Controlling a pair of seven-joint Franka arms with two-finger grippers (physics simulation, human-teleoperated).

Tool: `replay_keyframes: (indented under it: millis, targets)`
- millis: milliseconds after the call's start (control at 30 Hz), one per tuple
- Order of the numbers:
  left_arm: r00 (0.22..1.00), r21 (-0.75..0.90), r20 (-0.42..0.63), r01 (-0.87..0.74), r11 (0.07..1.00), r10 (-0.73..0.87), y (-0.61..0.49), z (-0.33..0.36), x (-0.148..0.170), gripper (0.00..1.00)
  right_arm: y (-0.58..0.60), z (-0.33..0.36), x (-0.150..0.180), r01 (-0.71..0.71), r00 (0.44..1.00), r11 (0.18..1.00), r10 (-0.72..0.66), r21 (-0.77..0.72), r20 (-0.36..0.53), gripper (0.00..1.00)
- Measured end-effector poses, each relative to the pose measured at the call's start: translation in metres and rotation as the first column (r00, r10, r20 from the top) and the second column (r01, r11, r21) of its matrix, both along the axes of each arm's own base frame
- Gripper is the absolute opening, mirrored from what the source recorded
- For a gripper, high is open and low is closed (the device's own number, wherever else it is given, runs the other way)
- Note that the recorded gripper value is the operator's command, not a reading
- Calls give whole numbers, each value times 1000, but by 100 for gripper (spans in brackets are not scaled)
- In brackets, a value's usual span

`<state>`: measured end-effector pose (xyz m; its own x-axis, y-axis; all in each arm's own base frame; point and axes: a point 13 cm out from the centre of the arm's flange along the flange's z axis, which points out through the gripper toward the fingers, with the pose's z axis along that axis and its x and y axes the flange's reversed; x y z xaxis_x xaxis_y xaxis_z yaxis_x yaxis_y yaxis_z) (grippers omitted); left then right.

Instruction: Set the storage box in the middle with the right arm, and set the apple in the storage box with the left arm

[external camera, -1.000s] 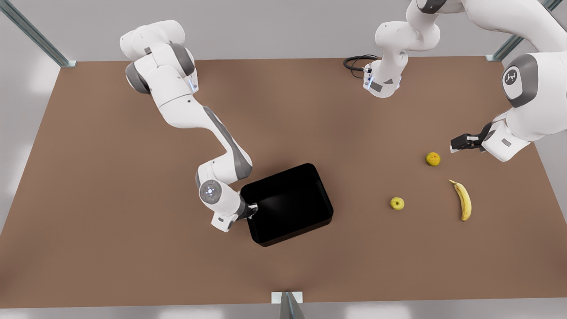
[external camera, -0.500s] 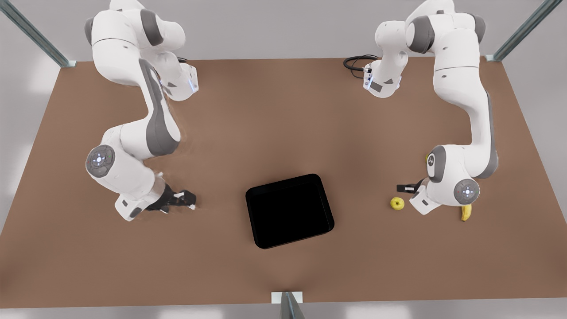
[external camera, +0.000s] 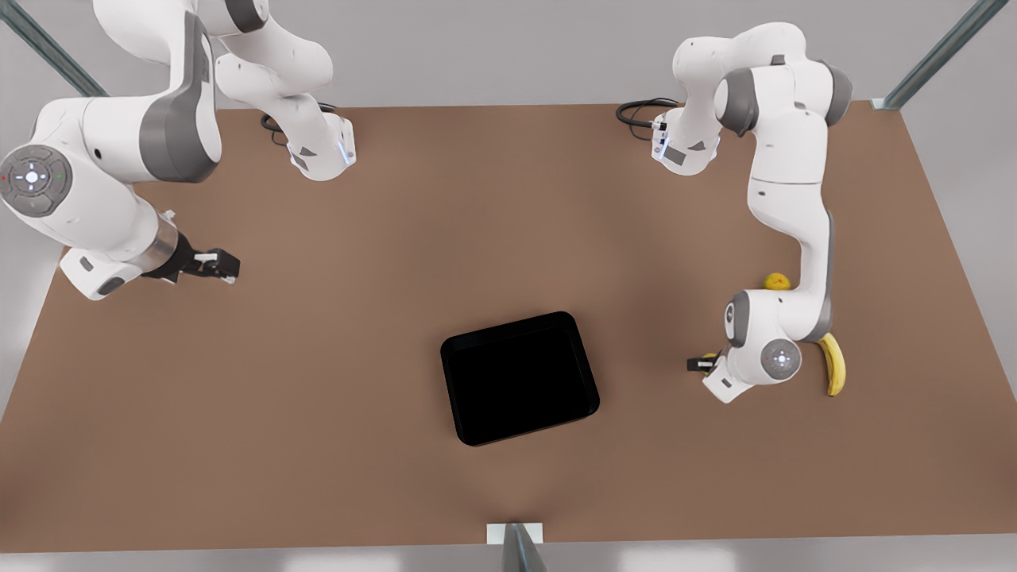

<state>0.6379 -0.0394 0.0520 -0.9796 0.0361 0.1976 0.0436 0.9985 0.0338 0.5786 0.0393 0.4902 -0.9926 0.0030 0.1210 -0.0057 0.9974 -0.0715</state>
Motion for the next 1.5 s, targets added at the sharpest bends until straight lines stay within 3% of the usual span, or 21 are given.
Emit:
replay_keyframes:
  millis: [133,167,200,367,433,500,600,700,767,867,1033,1167,1300,1333,1367,1400,1500]
  targets:
    - [1000,5,5,-5,1000,5,4,-7,0,100,-1,-4,-5,-2,1000,1000,2,-5,-27,100]
    - [1000,6,7,-6,1000,6,4,-7,0,86,-1,-4,-6,-2,999,1000,2,-6,-33,100]
    - [1000,8,7,-7,1000,7,5,-9,0,81,-1,-5,-7,-3,999,1000,2,-7,-40,100]
    - [1000,10,9,-11,1000,11,6,-12,0,81,-2,-7,-11,-4,998,1000,4,-9,-60,100]
    - [1000,10,11,-12,1000,12,6,-12,0,73,-2,-9,-12,-5,998,1000,5,-9,-66,100]
    - [1000,10,12,-13,1000,13,6,-12,1,73,-2,-11,-12,-6,997,1000,5,-10,-72,100]
    - [1000,11,15,-14,1000,14,6,-11,1,60,-2,-12,-13,-7,997,1000,6,-10,-78,100]
    - [1000,14,21,-18,1000,18,7,-9,3,60,-3,-13,-13,-7,997,1000,6,-10,-81,100]
    - [999,11,42,-22,1000,22,6,7,9,60,-3,-13,-13,-8,997,1000,7,-10,-82,100]
    - [993,-7,118,-3,1000,3,-32,85,24,60,-3,-13,-13,-10,996,1000,9,-9,-84,100]
    - [974,-35,199,117,992,-108,-197,176,27,60,-3,-14,-14,-11,996,1000,11,-9,-86,100]
    - [962,-55,210,187,981,-172,-345,166,9,60,-4,-16,-15,-10,996,1000,9,-9,-92,100]
    - [973,-77,198,135,988,-118,-399,131,-8,61,-4,-17,-14,-11,996,1000,10,-9,-92,100]
    - [976,-77,197,113,991,-96,-402,125,-9,63,-4,-16,-14,-11,996,1000,10,-9,-92,100]
    - [977,-78,198,91,993,-74,-403,122,-8,75,-4,-16,-15,-11,996,1000,11,-9,-92,100]
    - [979,-80,199,68,994,-51,-404,120,-8,100,-4,-16,-15,-12,996,1000,11,-9,-91,100]
    - [979,-84,203,8,996,9,-405,119,-6,100,-4,-16,-14,-12,996,1000,11,-8,-91,100]
